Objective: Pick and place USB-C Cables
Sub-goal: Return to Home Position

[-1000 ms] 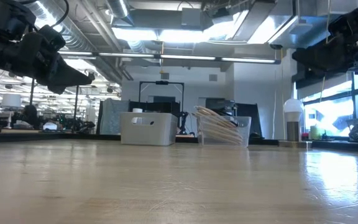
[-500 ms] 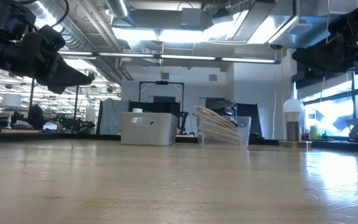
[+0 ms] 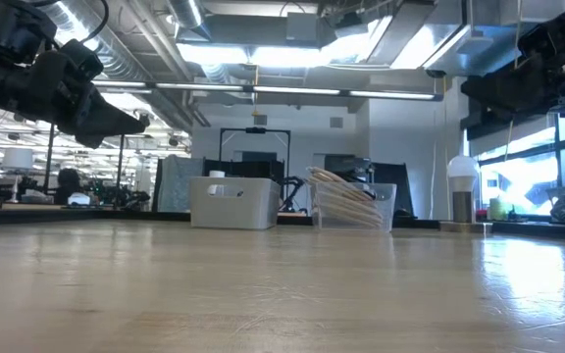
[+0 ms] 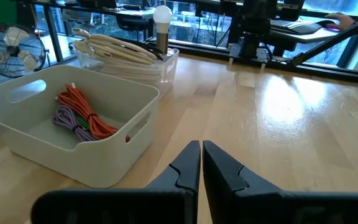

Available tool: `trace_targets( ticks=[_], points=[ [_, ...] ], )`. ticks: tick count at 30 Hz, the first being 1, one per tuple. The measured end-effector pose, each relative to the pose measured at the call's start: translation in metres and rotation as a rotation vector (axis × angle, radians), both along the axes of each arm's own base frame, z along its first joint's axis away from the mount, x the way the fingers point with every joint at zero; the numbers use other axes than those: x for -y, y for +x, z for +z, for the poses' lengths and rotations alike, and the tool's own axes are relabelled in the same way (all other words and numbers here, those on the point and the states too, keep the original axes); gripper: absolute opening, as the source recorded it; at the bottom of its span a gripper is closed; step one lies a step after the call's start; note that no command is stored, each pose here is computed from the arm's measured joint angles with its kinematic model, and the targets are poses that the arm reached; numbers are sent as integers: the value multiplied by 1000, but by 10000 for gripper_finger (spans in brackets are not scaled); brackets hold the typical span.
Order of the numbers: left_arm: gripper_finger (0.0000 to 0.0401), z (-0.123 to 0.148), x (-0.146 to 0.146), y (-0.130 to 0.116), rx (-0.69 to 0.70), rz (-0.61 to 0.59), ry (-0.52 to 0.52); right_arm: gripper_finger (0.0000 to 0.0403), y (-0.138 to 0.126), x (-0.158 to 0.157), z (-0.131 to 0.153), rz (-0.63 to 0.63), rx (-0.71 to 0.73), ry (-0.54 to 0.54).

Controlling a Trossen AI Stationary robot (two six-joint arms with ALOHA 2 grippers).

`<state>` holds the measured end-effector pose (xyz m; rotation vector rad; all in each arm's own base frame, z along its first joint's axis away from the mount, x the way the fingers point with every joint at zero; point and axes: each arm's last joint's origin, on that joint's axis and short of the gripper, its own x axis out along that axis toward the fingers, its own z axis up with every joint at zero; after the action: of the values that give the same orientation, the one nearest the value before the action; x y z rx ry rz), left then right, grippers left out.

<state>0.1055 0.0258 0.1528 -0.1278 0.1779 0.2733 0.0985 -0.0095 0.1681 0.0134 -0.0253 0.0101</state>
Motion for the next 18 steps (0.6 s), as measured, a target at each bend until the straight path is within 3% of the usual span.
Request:
trace_targets(
  ticks=[18],
  points=[
    [10, 0, 0, 0, 0, 0, 0, 15, 0, 0, 0, 0, 0, 1]
  ],
)
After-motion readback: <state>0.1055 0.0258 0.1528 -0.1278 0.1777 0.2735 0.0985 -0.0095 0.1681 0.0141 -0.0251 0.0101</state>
